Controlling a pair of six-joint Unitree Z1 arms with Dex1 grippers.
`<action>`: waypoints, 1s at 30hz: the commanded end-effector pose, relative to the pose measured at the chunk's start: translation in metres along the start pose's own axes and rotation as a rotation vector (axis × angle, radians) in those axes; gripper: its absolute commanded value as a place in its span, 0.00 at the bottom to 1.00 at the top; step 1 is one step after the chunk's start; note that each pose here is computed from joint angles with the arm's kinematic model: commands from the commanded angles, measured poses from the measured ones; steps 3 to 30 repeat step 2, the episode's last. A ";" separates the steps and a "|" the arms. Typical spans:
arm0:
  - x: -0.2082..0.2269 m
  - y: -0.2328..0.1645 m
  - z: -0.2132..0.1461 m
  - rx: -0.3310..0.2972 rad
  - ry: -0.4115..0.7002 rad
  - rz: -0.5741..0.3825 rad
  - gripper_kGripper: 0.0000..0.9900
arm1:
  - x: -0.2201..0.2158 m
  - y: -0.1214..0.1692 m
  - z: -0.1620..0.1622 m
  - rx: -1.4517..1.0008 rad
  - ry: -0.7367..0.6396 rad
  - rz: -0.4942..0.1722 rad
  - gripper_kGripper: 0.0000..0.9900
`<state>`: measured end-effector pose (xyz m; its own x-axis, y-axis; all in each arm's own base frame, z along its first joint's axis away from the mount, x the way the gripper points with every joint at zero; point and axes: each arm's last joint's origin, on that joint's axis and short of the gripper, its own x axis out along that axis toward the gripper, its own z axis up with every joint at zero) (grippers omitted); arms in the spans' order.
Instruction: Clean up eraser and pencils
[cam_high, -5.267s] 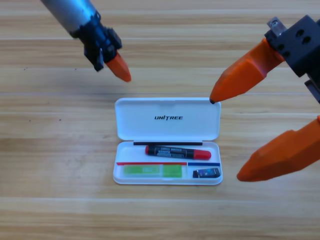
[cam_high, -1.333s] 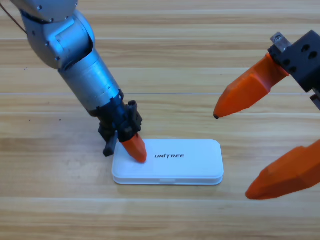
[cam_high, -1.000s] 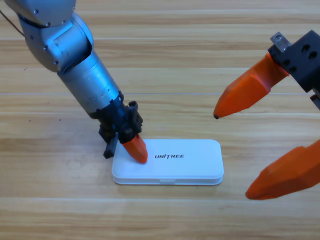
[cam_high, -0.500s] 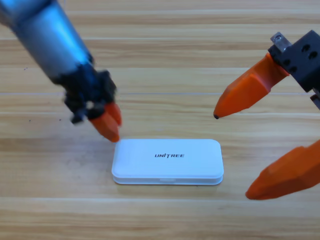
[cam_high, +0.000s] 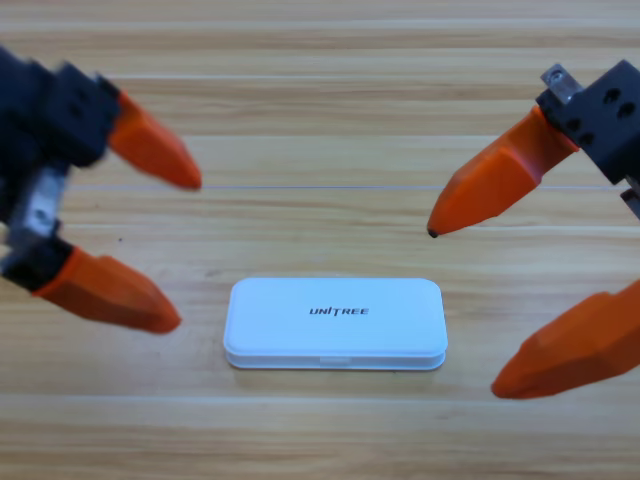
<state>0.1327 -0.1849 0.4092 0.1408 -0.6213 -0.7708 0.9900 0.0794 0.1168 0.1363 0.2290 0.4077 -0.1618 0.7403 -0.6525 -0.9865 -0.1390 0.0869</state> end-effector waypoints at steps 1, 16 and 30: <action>-0.013 -0.025 -0.014 0.132 -0.136 0.022 1.00 | 0.010 0.004 -0.002 -0.014 -0.002 0.027 1.00; -0.010 -0.025 -0.014 0.137 -0.137 0.020 1.00 | 0.010 0.004 -0.002 -0.014 -0.001 0.028 1.00; -0.010 -0.025 -0.014 0.137 -0.137 0.020 1.00 | 0.010 0.004 -0.002 -0.014 -0.001 0.028 1.00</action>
